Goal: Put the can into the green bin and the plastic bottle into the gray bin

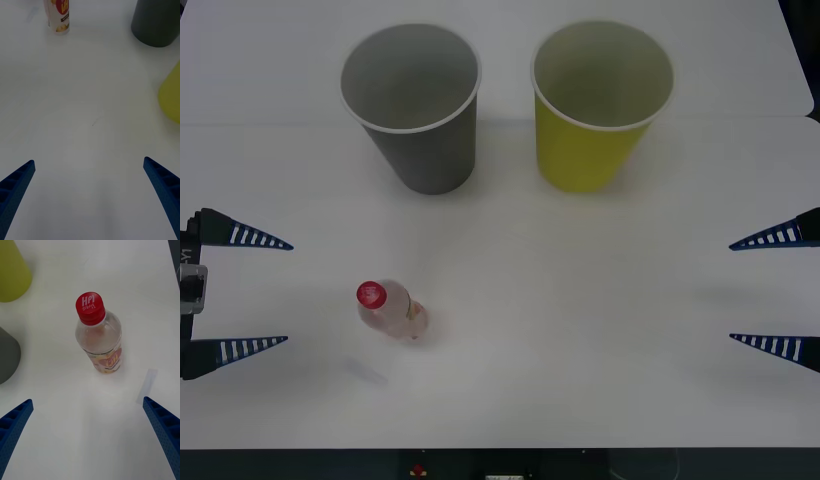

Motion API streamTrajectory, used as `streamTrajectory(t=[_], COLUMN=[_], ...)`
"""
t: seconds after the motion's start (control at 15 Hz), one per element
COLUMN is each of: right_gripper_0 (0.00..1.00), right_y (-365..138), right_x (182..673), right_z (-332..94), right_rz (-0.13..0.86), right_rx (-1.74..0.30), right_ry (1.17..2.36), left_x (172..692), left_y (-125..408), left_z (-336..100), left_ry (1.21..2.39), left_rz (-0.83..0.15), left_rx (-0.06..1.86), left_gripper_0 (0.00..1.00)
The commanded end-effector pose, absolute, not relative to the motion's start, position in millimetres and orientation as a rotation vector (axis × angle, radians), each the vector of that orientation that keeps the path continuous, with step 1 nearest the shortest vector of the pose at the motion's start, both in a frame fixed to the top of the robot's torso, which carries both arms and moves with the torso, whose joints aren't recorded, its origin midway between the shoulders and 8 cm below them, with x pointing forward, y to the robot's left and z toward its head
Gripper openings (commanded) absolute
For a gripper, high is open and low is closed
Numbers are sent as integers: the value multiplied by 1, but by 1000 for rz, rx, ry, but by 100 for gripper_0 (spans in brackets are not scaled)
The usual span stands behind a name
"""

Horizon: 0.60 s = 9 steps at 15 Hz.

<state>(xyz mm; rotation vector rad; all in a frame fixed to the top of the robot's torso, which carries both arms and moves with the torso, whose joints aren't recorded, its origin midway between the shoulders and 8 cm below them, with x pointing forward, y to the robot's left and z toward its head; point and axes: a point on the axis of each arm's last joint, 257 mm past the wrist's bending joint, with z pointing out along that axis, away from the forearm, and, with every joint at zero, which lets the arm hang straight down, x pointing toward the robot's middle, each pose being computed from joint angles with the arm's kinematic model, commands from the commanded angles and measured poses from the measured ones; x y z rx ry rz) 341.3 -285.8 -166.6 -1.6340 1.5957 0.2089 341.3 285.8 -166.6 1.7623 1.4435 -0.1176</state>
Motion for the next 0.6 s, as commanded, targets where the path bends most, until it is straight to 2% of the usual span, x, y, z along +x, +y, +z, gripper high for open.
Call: streamTrajectory(t=[0.07, 0.13, 0.4, 0.6], right_gripper_0=[100, 100, 100, 100], right_y=[-286, -286, -286, -286], right_x=[341, 341, 341, 341], right_z=[-167, -167, -167, -167], right_rz=[209, 209, 209, 209], right_rx=[-1634, -1634, -1634, -1634], right_ry=[1596, 1596, 1596, 1596], left_x=[341, 335, 336, 341], left_y=[286, 281, 280, 291], left_z=[-167, -176, -174, -181], left_ry=[1444, 1457, 1448, 1492], left_rz=[-118, -159, -145, -149], left_rx=[1762, 1737, 1736, 1695], left_gripper_0=[100, 100, 100, 100])
